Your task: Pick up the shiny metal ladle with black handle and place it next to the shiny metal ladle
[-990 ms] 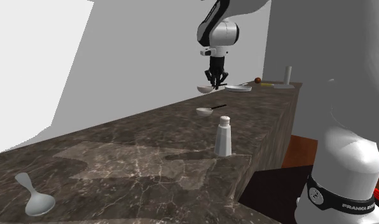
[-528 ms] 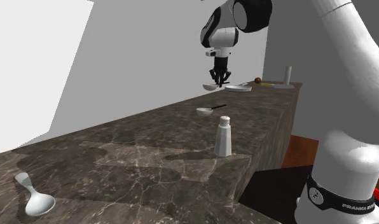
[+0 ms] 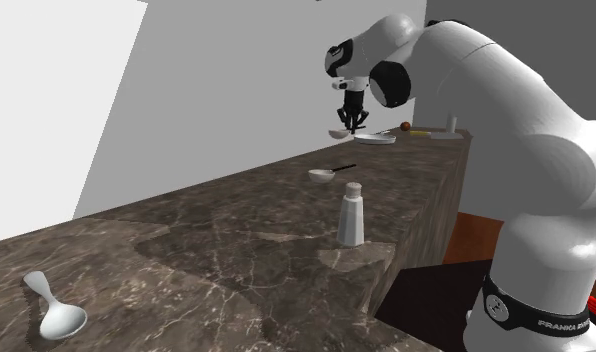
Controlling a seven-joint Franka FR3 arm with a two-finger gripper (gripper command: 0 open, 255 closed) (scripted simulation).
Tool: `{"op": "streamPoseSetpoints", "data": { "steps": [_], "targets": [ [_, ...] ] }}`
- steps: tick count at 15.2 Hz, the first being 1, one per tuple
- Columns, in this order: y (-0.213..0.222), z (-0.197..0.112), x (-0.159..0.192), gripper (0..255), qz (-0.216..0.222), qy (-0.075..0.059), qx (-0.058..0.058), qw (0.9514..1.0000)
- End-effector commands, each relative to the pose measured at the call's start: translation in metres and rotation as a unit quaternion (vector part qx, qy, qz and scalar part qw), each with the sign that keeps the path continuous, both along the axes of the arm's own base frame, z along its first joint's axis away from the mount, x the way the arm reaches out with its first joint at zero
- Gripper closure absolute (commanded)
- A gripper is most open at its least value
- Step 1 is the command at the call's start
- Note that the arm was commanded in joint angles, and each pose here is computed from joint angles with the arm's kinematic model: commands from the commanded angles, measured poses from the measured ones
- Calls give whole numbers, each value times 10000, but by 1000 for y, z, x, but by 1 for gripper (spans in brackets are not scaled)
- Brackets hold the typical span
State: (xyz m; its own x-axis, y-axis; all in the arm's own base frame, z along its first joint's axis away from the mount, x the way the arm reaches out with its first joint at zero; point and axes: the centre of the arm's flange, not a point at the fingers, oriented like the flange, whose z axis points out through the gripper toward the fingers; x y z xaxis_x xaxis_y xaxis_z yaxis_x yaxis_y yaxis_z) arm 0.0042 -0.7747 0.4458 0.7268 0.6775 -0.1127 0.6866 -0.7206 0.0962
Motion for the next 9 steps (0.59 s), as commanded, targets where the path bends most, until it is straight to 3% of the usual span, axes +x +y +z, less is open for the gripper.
{"op": "streamPoseSetpoints", "data": {
  "steps": [1, 9],
  "targets": [
    [-8, -5, -5, 255, 9, -8, 8, 10000],
    [-8, -48, -5, 255, 9, -8, 8, 10000]
  ]
}}
